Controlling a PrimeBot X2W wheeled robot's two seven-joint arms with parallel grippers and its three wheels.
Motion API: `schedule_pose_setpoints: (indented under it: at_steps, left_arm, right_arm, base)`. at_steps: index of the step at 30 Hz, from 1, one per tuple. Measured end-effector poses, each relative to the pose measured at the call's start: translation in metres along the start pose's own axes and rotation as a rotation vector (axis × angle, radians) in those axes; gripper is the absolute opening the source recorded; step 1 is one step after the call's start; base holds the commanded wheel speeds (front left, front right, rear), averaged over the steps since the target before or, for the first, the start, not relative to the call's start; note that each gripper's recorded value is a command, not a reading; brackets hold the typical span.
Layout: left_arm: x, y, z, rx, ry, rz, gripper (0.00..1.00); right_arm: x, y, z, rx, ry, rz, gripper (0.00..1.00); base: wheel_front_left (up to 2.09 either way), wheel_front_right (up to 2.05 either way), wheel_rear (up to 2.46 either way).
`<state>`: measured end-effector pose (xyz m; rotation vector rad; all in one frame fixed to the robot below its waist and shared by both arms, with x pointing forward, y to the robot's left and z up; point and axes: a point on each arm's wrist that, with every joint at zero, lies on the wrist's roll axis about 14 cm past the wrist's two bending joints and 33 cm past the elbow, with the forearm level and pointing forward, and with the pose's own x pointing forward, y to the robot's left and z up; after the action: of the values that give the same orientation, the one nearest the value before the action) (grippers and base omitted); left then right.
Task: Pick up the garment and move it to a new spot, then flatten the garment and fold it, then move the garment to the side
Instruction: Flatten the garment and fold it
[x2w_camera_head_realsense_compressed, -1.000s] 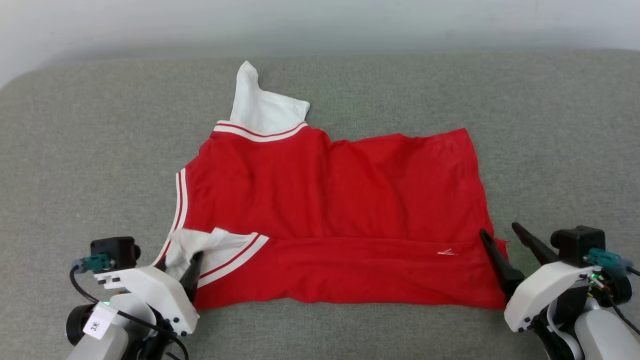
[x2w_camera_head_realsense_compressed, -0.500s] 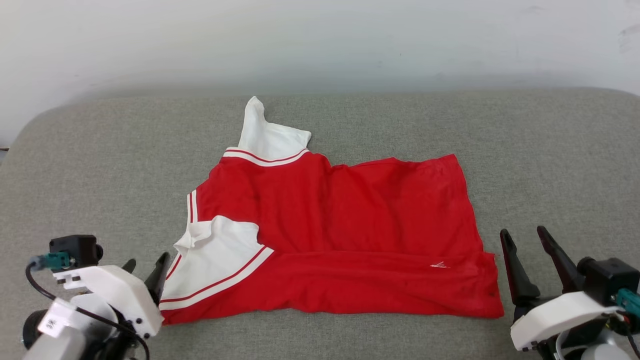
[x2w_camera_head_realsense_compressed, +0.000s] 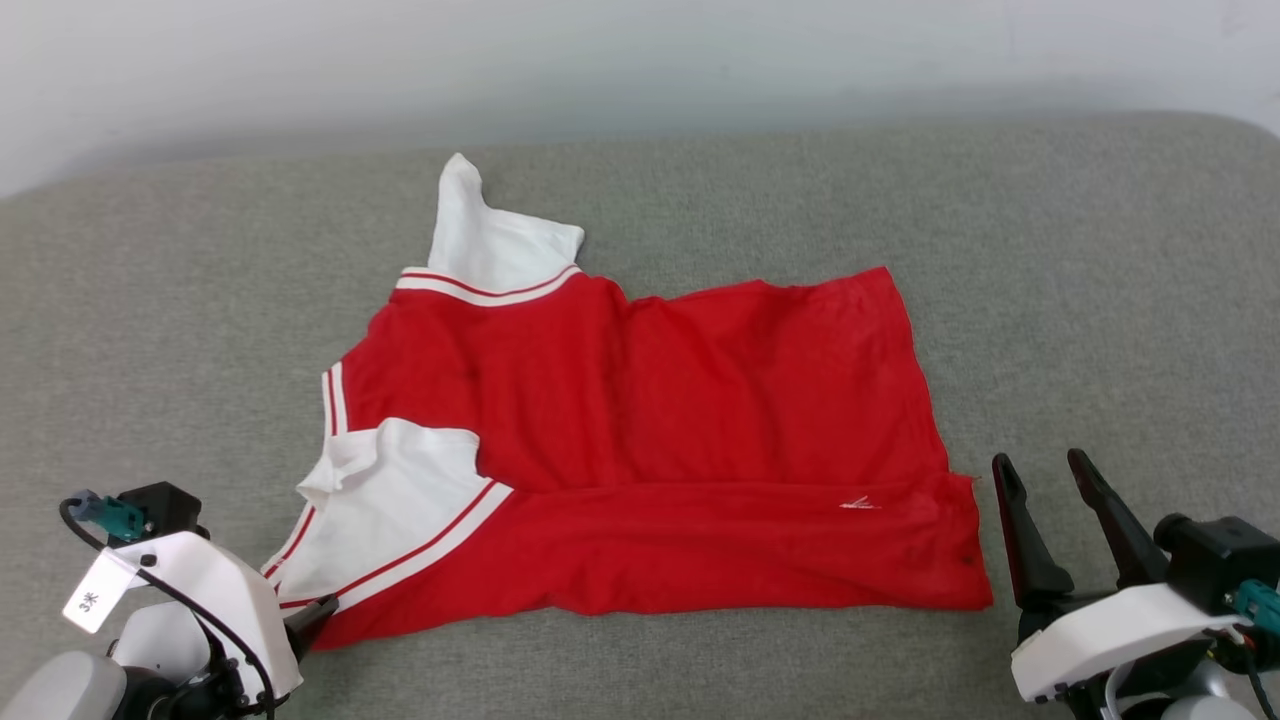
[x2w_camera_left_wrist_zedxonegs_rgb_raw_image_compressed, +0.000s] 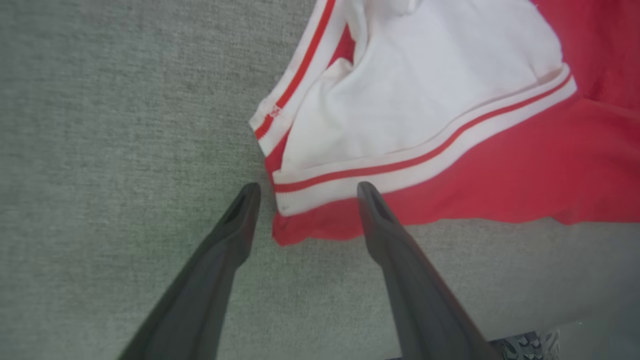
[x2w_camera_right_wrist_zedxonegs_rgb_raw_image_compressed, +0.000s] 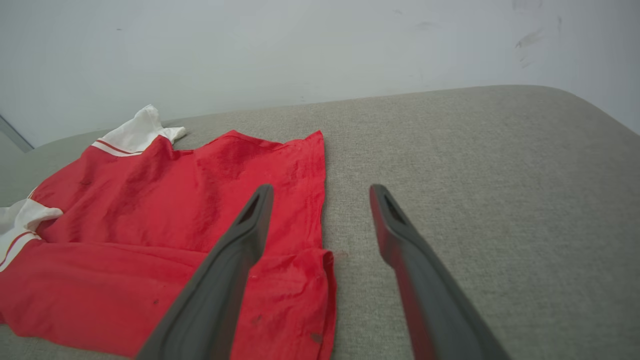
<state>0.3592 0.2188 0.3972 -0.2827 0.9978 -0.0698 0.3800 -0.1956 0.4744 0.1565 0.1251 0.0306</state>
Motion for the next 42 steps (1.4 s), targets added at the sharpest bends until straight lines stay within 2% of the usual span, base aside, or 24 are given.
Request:
schedule_pose_setpoints:
  at_steps: [8,9,10,11,12,17,25,34,41,42]
  left_arm:
    - [0.029,-0.002,-0.019,-0.027,0.13,0.007,1.0]
    - [0.031,-0.003,-0.02,-0.029,0.139,0.006,0.91]
    - [0.033,-0.005,-0.021,-0.034,0.144,-0.001,0.45]
    - [0.035,-0.005,-0.022,-0.038,0.144,-0.003,0.11]
    - [0.037,-0.006,-0.022,-0.041,0.141,-0.009,0.0]
    - [0.037,-0.016,-0.021,-0.066,0.102,-0.052,0.0]
    - [0.017,-0.021,-0.006,-0.031,-0.019,-0.053,0.0]
    - [0.001,-0.029,0.011,0.035,-0.107,-0.046,0.0]
    - [0.0,-0.03,0.012,0.036,-0.119,-0.042,0.0]
    - [0.0,-0.03,0.011,0.033,-0.118,-0.042,0.0]
  right_arm:
    - [0.006,-0.015,-0.018,0.042,0.056,-0.046,1.0]
    - [0.006,-0.017,-0.02,0.048,0.06,-0.052,1.0]
    - [0.006,-0.021,-0.021,0.052,0.066,-0.059,1.0]
    - [0.006,-0.025,-0.022,0.063,0.074,-0.066,1.0]
    - [0.006,-0.028,-0.023,0.066,0.085,-0.068,1.0]
    - [0.003,-0.039,-0.033,0.077,0.198,-0.062,1.0]
    - [-0.008,-0.041,-0.053,0.037,0.486,-0.002,1.0]
    - [-0.002,-0.001,-0.084,0.019,0.718,0.153,1.0]
    - [-0.005,0.018,-0.118,0.05,0.865,0.212,1.0]
    - [-0.005,0.02,-0.12,0.056,0.875,0.217,0.61]
  base:
    - [0.0,0.0,0.0]
    - [0.0,0.0,0.0]
    - [0.0,0.0,0.0]
    - [0.0,0.0,0.0]
    - [0.0,0.0,0.0]
    - [0.0,0.0,0.0]
    - [0.0,0.0,0.0]
    - [0.0,0.0,0.0]
    - [0.0,0.0,0.0]
    - [0.0,0.0,0.0]
